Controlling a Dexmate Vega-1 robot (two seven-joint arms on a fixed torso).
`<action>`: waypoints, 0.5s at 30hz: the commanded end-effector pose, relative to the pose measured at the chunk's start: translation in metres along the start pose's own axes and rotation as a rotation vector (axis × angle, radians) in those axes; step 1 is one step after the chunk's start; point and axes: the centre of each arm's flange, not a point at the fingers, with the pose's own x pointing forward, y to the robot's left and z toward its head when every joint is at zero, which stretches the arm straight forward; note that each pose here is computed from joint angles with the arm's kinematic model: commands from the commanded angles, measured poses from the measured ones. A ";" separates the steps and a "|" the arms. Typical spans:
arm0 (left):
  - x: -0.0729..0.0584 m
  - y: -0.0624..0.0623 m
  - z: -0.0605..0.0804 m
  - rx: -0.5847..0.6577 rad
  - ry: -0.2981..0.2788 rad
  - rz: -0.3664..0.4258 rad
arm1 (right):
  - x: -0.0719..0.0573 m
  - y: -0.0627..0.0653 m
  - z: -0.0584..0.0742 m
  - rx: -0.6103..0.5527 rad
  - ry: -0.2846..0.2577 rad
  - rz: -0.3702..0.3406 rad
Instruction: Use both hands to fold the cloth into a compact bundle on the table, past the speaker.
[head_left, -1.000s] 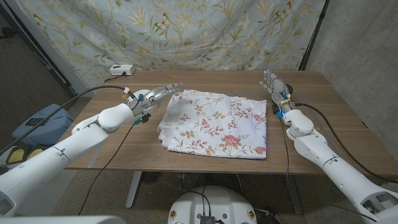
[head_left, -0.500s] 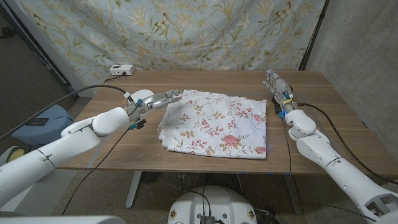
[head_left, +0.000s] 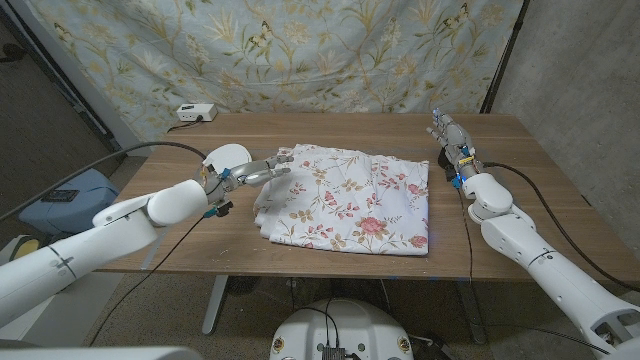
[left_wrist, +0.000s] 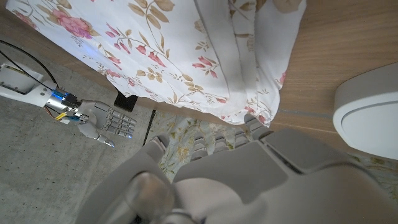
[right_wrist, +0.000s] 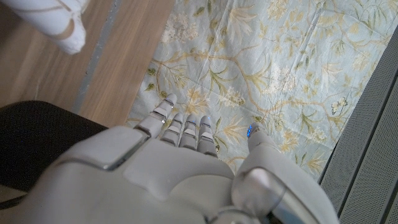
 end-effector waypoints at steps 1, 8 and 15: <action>-0.010 -0.025 0.018 0.007 0.009 -0.103 | 0.002 -0.009 0.005 -0.022 -0.014 -0.009; -0.022 -0.030 0.026 0.010 0.029 -0.099 | 0.001 -0.012 0.007 -0.028 -0.024 -0.009; -0.040 -0.033 0.030 0.016 0.042 -0.064 | 0.001 -0.015 0.011 -0.042 -0.029 -0.009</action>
